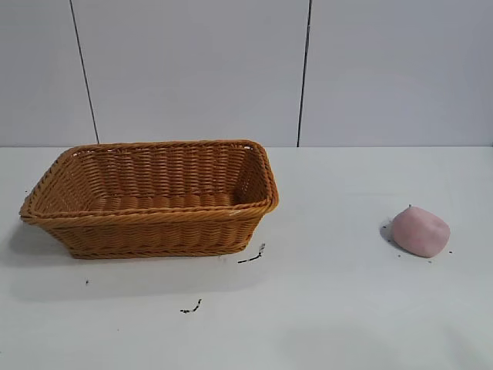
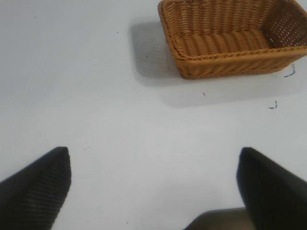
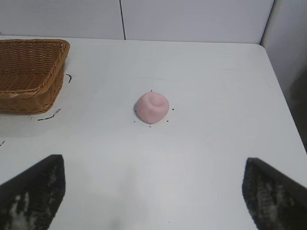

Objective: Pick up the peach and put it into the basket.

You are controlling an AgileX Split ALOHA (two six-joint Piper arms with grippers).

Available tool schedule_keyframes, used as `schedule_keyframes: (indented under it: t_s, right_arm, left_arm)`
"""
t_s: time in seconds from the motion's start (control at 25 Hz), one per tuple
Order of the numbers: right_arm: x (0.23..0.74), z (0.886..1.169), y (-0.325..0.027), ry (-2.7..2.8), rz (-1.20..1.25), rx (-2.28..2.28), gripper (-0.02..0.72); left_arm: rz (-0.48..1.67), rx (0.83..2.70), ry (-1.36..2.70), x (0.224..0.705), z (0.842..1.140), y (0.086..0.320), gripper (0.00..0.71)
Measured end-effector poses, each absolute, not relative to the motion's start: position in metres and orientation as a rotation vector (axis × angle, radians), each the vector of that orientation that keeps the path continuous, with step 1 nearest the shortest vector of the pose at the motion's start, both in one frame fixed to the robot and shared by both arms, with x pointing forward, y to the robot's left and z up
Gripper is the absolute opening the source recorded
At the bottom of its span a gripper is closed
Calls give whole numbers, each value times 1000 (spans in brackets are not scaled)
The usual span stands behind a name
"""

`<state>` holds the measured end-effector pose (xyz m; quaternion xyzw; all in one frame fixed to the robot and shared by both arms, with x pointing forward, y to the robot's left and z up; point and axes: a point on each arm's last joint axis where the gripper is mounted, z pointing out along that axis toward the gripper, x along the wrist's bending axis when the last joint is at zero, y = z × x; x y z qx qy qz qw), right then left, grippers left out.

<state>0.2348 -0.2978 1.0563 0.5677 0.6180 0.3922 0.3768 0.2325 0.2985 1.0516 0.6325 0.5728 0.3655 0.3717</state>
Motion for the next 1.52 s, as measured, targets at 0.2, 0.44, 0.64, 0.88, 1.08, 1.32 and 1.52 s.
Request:
schedule_keyframes:
  t_s: [0.2,0.44,0.64,0.88,1.08,1.32,1.52]
  right_arm:
    - [235,1056,-298,1580,1003,1452,689]
    - [235,1056,-298,1580,1003,1452,689]
    - [251,1066,-297,1631,958,1499,689]
    - [319,1083,-293,1778,817,1641,689]
    - [392,1081,-288,1917,682,1790,689]
    - [489,1054,-282,2060,492,1942,689]
    - [552,1028,-279,2127,387,2009,689]
  left_arm:
    - [937,1622,1469,232,1052,298,692]
    - [937,1622,1469,232,1052,298,692]
    - [937,1622,1469,232,1052,298,692]
    - [937,1622,1469,232,1052,298,692]
    - [937,1622,1469,232,1052,298,692]
    - [937,1622,1469,232,1052,298,692]
    - [937,1622,1469,232,1052,298,692]
